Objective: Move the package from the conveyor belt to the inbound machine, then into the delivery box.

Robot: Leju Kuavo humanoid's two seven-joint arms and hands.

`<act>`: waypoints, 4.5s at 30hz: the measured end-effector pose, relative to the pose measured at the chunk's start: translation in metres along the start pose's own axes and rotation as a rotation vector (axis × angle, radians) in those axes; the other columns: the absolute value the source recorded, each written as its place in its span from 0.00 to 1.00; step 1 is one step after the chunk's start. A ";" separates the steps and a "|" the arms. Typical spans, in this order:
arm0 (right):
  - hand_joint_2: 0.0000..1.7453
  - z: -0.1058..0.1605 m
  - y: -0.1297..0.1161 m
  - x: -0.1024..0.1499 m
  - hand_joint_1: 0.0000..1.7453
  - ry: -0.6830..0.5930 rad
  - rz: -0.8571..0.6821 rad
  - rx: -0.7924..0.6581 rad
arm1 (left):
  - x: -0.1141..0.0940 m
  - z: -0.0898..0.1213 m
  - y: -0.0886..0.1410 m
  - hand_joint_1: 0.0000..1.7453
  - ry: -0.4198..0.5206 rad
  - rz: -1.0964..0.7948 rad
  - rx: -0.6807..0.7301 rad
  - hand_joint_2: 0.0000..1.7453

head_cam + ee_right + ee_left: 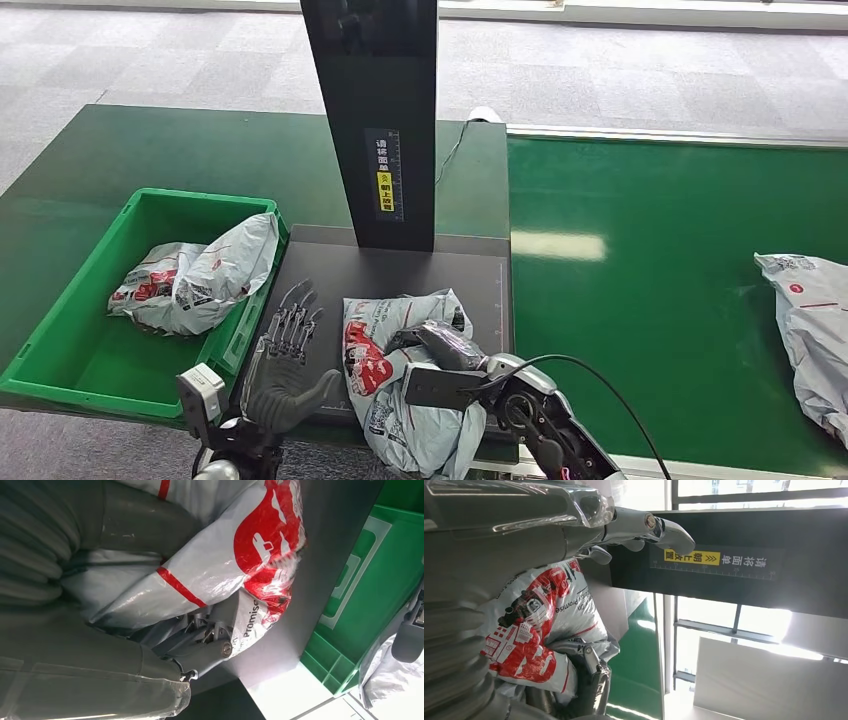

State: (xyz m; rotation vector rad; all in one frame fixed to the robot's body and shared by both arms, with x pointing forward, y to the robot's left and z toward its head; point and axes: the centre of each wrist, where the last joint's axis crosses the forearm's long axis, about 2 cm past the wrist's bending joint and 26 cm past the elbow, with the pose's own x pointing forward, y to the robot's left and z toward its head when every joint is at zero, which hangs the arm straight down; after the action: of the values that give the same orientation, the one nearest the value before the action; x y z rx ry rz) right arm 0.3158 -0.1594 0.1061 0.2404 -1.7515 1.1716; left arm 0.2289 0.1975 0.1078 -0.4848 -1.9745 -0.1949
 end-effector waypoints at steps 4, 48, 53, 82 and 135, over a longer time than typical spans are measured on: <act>1.00 -0.001 -0.001 -0.001 0.79 0.003 0.005 0.007 | -0.001 0.001 0.001 0.00 0.005 0.000 0.000 1.00; 1.00 0.020 -0.021 0.025 0.00 -0.227 -0.116 -0.585 | -0.002 0.004 -0.005 0.00 0.022 0.000 -0.015 1.00; 1.00 0.025 -0.025 0.032 0.00 -0.255 -0.122 -0.639 | -0.002 0.005 -0.007 0.00 0.023 0.003 -0.020 1.00; 1.00 0.079 -0.064 0.027 0.00 -0.179 -0.078 -1.069 | -0.008 0.012 -0.021 0.00 0.188 -0.333 -0.184 1.00; 1.00 0.102 -0.065 0.037 0.00 -0.137 -0.089 -1.206 | -0.041 -0.013 -0.027 0.57 0.445 -0.883 -0.422 1.00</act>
State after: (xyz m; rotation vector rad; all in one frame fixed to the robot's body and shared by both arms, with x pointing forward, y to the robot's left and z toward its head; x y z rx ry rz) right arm 0.2752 -0.2613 0.1682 -0.3348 -2.2241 -0.0989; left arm 0.2435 0.1584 0.0788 0.2014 -1.5780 -1.1793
